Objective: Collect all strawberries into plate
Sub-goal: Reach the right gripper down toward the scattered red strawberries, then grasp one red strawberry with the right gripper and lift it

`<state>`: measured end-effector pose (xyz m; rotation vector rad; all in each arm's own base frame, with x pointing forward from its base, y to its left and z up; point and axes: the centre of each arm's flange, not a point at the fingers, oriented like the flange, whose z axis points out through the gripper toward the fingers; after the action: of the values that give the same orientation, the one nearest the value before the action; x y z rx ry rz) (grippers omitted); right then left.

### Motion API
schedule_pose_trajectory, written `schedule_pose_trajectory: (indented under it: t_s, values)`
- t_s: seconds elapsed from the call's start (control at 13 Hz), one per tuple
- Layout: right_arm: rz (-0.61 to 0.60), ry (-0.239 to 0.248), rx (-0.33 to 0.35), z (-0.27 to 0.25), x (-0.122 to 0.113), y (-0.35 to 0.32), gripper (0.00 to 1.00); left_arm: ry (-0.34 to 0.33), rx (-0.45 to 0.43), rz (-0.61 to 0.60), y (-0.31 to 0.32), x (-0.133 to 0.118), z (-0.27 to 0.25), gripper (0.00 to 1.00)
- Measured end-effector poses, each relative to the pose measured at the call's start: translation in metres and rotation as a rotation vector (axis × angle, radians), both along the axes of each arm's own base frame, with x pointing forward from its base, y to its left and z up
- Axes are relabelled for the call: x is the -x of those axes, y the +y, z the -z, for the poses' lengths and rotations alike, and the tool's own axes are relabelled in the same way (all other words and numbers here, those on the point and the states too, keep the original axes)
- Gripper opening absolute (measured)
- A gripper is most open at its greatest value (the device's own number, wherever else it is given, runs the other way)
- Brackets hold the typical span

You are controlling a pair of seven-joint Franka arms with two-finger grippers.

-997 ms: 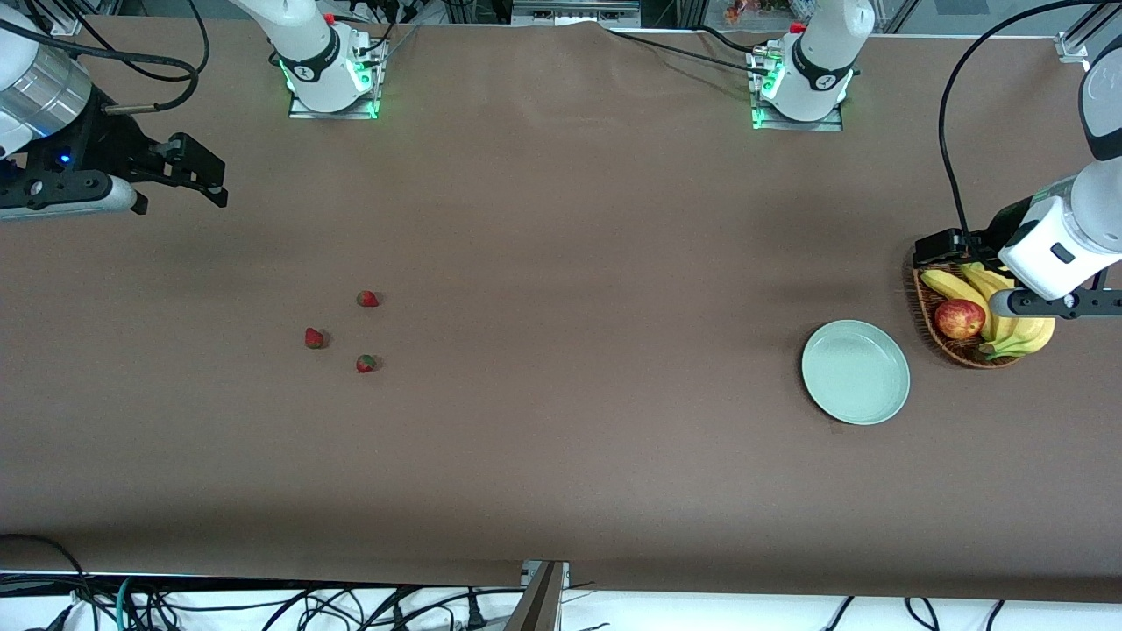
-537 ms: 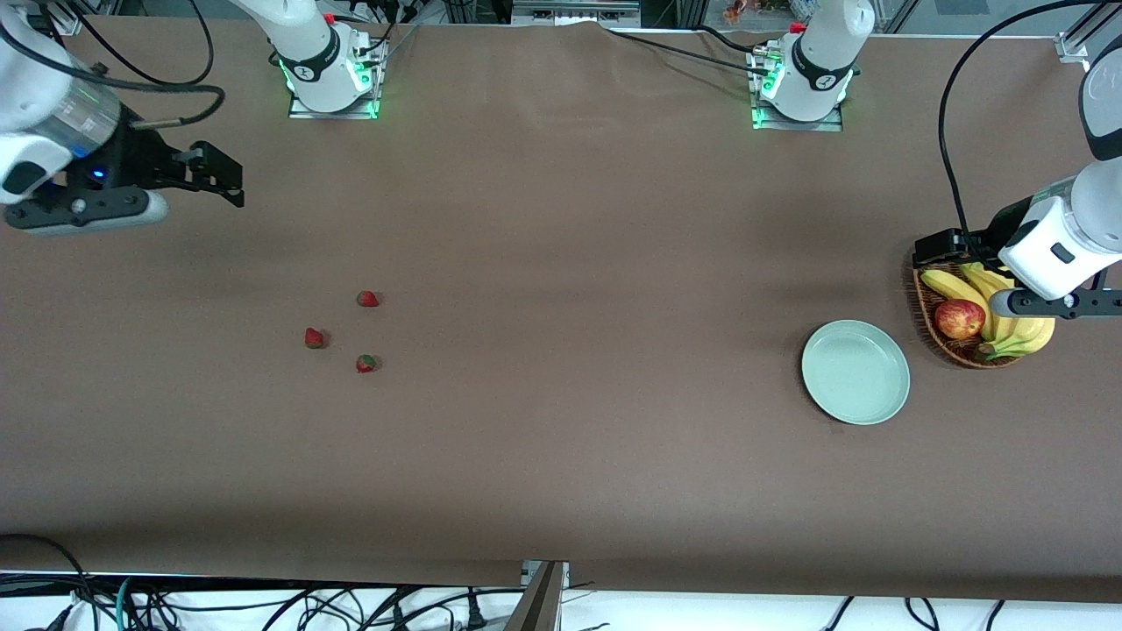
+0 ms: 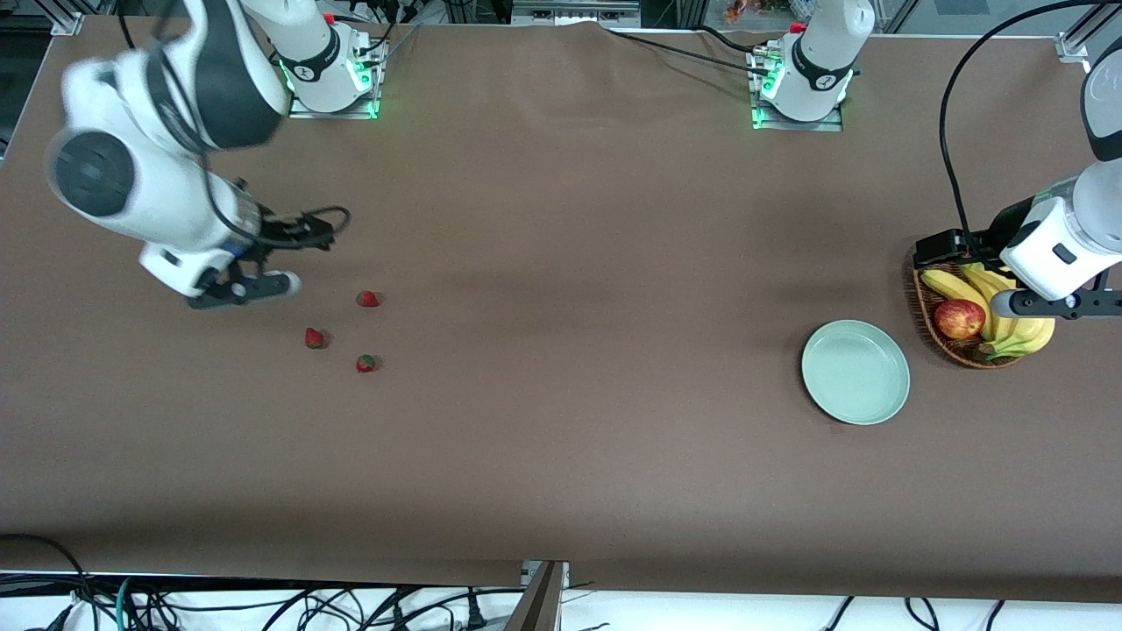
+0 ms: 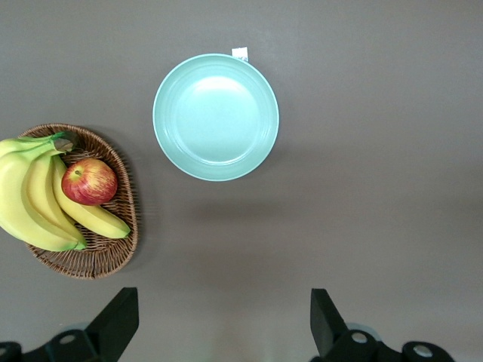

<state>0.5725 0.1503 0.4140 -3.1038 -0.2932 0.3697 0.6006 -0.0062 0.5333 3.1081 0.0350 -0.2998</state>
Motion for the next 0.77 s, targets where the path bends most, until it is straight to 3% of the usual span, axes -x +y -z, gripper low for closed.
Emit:
schedule_pose_trajectory:
  t_s: [0.23, 0.46, 0.77]
  values:
    - [0.010, 0.011, 0.010, 0.106, 0.010, -0.004, 1.00, 0.001, 0.000, -0.001, 0.001, -0.001, 0.001, 1.00]
    - [0.018, 0.016, 0.016, 0.180, 0.012, -0.006, 1.00, 0.006, 0.000, -0.003, 0.002, -0.002, 0.004, 1.00]
    - [0.032, 0.020, 0.015, 0.213, 0.012, -0.007, 0.97, 0.007, 0.001, -0.004, 0.002, -0.002, 0.004, 1.00]
